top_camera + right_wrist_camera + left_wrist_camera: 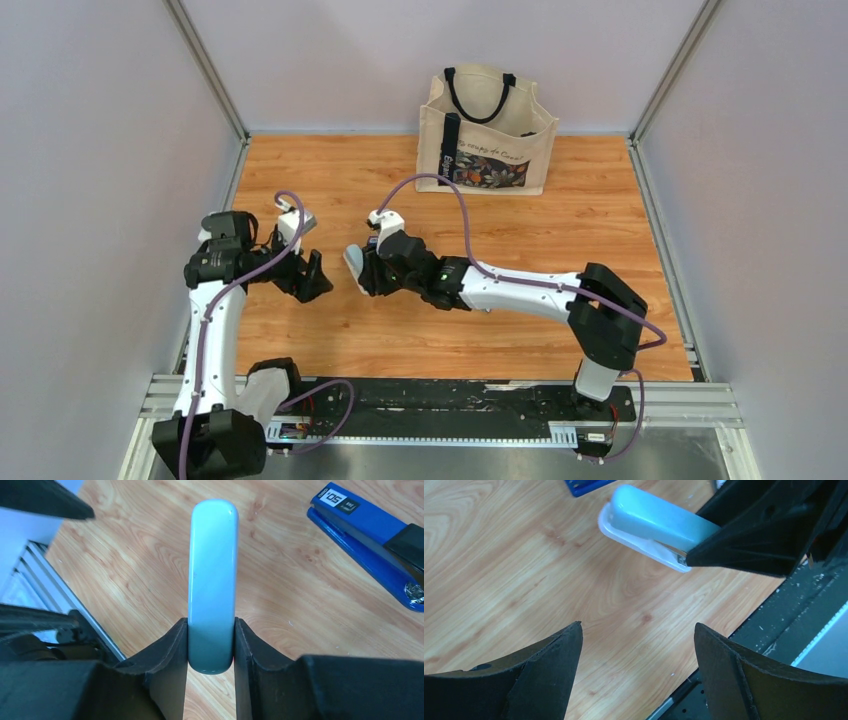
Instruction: Unload the staples from the stapler
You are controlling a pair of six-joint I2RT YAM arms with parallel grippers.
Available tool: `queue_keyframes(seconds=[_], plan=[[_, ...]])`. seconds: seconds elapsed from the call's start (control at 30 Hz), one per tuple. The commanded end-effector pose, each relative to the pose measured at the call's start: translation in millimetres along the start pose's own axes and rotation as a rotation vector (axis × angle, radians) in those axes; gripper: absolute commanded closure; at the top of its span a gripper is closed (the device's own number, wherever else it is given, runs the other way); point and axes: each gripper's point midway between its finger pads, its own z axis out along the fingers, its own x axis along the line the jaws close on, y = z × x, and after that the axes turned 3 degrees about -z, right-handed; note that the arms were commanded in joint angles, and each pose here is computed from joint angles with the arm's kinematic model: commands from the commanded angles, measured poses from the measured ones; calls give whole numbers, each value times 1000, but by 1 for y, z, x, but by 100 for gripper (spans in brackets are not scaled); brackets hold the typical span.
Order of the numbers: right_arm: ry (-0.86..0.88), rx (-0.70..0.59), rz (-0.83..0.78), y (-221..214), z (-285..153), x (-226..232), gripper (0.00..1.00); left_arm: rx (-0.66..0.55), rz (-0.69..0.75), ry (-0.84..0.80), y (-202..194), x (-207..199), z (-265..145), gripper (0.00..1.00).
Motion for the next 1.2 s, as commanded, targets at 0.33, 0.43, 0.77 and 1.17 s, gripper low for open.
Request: queue_keyframes(seconds=[0.33,0.43,0.77,1.17], plan=[[232,-274,292,69,-34,28,99,-172,281,-321,-1,-56,32,9],[265,-288,319,70,-37,31,99,-173,256,-352,-2,-60,37,9],[313,-289,341,67,-42,44,99,-228,242,-268,5,-38,57,12],[338,-277,340,60,-44,55,100,-208,259,-244,-1,-32,63,48]])
